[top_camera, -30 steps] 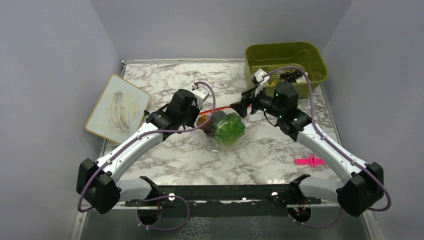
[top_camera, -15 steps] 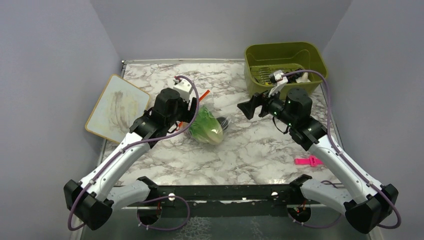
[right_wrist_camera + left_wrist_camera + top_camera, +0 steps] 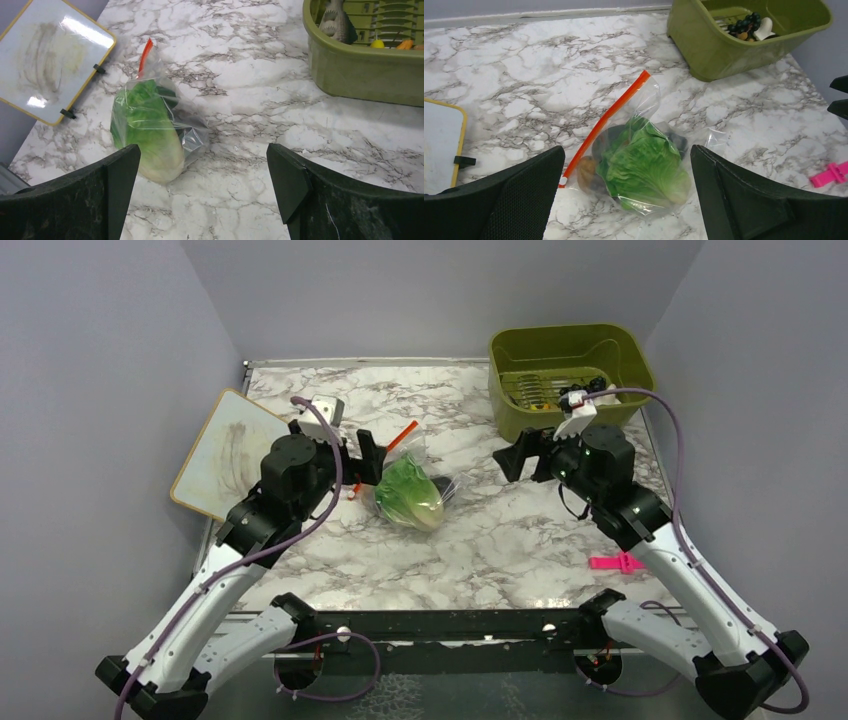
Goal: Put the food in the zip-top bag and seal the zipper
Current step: Reset both arms
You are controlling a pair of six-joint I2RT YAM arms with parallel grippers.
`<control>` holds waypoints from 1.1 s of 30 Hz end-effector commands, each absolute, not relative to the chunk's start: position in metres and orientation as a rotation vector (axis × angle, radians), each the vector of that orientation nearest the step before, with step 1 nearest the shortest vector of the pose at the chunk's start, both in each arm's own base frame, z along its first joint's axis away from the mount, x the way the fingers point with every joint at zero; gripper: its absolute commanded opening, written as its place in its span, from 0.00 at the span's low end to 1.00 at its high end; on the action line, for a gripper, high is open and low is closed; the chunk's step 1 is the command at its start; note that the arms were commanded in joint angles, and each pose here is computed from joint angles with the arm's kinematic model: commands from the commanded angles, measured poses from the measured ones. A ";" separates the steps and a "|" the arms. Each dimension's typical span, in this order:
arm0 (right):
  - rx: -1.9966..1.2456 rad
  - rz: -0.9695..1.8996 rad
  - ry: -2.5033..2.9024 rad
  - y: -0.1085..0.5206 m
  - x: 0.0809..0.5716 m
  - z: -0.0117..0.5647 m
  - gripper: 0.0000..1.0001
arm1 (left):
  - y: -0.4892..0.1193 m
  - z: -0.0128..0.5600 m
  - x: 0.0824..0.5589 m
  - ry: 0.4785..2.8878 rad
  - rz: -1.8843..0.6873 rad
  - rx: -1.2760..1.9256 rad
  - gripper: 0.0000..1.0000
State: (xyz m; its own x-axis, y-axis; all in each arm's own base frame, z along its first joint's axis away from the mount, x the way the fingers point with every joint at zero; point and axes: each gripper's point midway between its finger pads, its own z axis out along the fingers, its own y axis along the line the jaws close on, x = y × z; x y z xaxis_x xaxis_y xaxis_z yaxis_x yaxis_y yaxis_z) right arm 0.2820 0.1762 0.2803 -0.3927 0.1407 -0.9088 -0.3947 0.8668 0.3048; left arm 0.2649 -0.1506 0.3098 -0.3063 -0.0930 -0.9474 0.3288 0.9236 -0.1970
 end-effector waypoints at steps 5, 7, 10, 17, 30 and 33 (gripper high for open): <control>-0.149 0.465 1.815 0.142 0.266 0.323 1.00 | -0.129 0.333 0.247 1.718 -0.469 0.044 0.99; -0.148 0.473 1.801 0.139 0.259 0.326 1.00 | -0.119 0.328 0.246 1.714 -0.439 0.000 0.99; -0.118 0.497 1.778 0.136 0.253 0.324 1.00 | -0.115 0.317 0.242 1.719 -0.435 -0.013 0.99; -0.077 0.563 1.747 0.136 0.242 0.323 1.00 | -0.122 0.308 0.230 1.711 -0.519 0.009 0.99; -0.045 0.539 1.765 0.131 0.244 0.316 1.00 | -0.122 0.309 0.230 1.708 -0.528 -0.007 0.99; -0.047 0.538 1.769 0.131 0.244 0.315 1.00 | -0.121 0.311 0.230 1.705 -0.525 -0.005 0.99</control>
